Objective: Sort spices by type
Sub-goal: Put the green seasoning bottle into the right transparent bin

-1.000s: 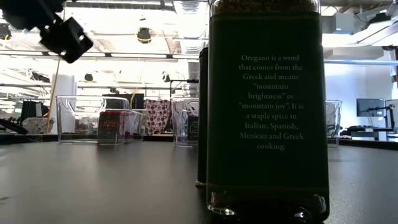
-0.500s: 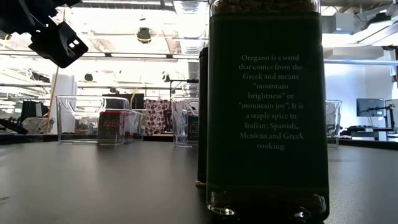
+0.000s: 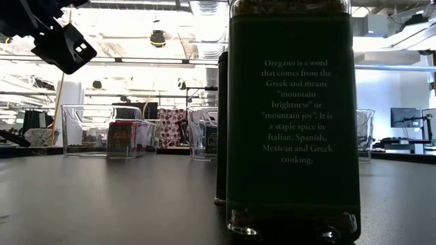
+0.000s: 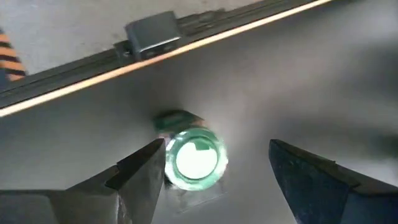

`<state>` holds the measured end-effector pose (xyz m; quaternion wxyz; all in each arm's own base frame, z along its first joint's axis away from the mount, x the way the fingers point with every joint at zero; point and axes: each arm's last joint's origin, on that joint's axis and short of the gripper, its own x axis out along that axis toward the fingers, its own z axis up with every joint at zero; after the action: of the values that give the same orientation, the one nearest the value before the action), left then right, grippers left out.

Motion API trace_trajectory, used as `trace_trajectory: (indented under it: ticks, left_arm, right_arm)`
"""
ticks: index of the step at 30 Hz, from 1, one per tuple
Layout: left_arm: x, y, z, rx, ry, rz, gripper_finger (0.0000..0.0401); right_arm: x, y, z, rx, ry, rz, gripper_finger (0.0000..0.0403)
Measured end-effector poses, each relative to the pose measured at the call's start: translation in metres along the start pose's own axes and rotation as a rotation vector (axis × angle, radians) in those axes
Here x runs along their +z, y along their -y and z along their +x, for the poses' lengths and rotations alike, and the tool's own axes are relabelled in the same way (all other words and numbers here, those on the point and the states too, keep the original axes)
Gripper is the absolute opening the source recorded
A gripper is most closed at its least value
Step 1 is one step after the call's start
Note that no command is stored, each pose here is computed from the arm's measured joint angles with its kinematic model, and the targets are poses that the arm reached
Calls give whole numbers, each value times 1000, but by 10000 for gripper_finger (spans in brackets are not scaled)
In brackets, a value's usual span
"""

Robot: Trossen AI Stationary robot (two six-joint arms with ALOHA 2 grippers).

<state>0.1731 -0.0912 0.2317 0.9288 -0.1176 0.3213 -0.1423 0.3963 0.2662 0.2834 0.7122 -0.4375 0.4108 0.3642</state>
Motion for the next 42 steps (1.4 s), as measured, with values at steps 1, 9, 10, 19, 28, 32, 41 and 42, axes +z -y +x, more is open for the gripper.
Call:
trace_trajectory:
  ticks: [1,9,10,19,28,32,41,42]
  left_arm:
    - [0,0,0,0,1,0,194]
    - [0,0,0,5,0,1,194]
    - [0,0,0,6,0,1,194]
    - [0,0,0,7,1,1,194]
    - [0,0,0,6,2,1,194]
    - [0,0,0,6,2,1,194]
    - [0,0,0,6,3,0,194]
    - [0,0,0,5,4,-1,194]
  right_arm:
    - [-1,0,1,16,-2,1,322]
    - [-12,4,2,79,-42,-62,322]
    - [-13,5,3,79,-42,-61,322]
    - [-14,6,19,129,-17,-128,318]
    - [-15,5,46,180,-8,-169,317]
    - [-15,3,59,200,-16,-190,317]
    - [-16,3,61,197,-14,-188,279]
    - [-17,3,63,199,-16,-187,274]
